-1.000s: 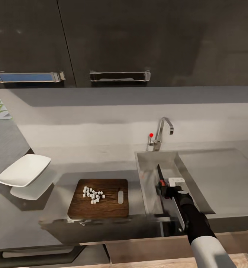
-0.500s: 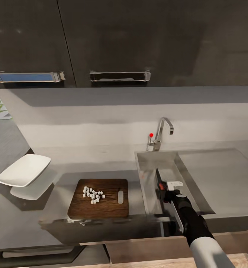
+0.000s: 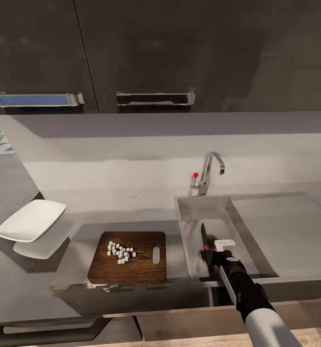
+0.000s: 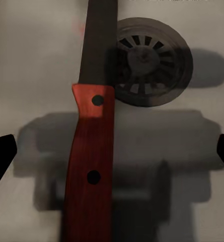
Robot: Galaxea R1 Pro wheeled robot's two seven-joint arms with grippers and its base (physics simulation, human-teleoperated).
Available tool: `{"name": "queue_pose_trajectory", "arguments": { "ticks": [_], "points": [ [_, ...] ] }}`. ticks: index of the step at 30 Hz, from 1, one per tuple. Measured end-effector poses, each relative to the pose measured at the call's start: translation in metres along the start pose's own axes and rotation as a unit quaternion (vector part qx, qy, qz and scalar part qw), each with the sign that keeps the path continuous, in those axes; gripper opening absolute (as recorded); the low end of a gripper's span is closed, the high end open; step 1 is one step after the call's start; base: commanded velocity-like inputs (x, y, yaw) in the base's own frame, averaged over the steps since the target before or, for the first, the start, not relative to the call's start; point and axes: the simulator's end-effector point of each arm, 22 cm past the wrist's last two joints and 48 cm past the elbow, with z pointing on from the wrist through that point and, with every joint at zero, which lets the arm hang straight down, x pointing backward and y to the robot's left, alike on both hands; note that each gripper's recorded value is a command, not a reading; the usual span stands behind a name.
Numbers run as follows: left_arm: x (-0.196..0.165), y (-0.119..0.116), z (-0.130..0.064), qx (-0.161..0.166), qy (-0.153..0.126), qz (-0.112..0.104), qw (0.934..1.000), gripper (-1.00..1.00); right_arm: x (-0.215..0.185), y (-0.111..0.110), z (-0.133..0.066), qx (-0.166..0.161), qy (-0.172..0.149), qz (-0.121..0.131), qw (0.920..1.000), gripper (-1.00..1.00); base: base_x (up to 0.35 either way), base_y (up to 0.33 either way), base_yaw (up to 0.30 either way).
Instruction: In the kitchen, take the Vidalia onion out of the sink, dice it on the chopping board with the paring knife, put the diced onion into the bowl on the countertop, then place both the paring knife and the chopping board into the sink.
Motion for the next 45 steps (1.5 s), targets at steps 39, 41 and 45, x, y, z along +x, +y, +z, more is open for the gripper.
{"name": "queue_pose_trajectory", "arguments": {
  "ticks": [39,41,45],
  "points": [
    [0.001,0.001,0.000,-0.001,0.002,0.000,1.0000,1.00,-0.170,0.034,-0.164,-0.065,-0.277,-0.019,0.9584,1.00,-0.090,0.046,0.000],
    [0.002,0.001,0.000,-0.001,0.002,0.000,1.0000,1.00,-0.168,0.035,-0.163,-0.066,-0.275,-0.019,0.9589,1.00,-0.173,0.205,0.000],
    [0.002,0.001,0.000,-0.001,0.002,0.000,1.0000,1.00,-0.167,0.035,-0.162,-0.067,-0.272,-0.018,0.9597,1.00,-0.074,0.253,0.000]
  ]
}}
